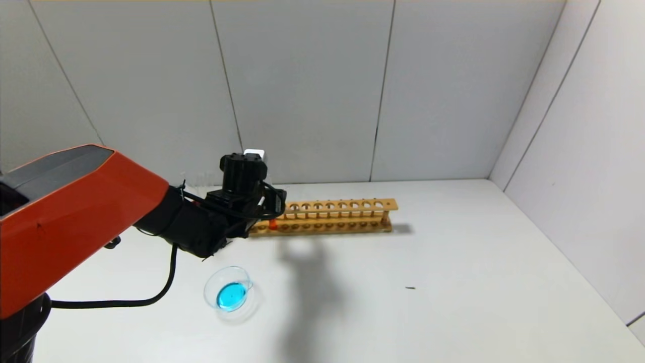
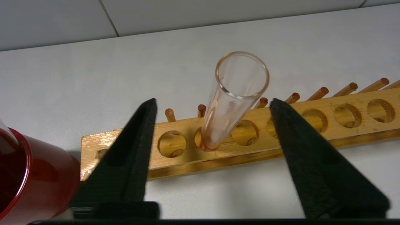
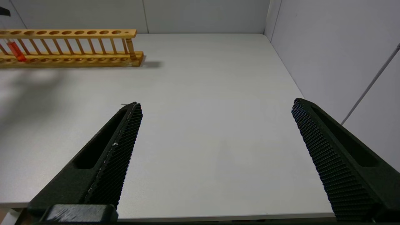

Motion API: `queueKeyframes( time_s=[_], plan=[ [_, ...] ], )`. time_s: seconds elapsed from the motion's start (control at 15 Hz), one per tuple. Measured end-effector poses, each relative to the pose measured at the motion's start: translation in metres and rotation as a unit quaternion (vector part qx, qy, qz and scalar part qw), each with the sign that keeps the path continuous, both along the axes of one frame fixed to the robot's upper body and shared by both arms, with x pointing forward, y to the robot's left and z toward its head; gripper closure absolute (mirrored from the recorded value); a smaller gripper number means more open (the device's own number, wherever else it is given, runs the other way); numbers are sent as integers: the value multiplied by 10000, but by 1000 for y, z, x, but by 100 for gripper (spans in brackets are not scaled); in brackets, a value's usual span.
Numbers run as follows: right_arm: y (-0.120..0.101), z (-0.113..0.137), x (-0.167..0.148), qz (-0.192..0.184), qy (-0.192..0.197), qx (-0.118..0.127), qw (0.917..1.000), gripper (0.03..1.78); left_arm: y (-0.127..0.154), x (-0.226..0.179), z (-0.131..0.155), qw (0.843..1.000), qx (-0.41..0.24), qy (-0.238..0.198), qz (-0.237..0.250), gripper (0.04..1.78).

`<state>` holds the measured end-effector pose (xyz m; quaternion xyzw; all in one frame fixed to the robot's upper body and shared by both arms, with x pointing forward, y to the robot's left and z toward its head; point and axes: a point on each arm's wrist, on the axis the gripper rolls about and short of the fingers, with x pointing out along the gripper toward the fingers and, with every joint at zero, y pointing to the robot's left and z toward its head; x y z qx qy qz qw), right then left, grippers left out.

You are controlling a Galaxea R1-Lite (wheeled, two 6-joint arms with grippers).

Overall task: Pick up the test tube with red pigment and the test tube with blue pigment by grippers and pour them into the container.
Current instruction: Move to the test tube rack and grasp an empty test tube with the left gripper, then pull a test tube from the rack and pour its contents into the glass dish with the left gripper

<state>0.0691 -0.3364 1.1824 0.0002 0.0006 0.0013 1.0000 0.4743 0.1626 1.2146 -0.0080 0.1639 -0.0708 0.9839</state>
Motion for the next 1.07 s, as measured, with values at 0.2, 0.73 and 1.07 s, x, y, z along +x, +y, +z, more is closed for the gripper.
queueKeyframes(
  time_s=[0.2, 0.73, 1.07],
  plan=[
    [0, 0, 0, 2, -2, -2, 10000, 6, -1, 1, 1, 10000, -1, -7, -3, 119],
    [0, 0, 0, 4, -2, -2, 10000, 6, -1, 1, 20, 9994, 170, -275, -82, 151],
    [0, 0, 0, 4, -2, -2, 10000, 6, 1, -3, 53, 9988, 180, -447, -102, 151]
  ],
)
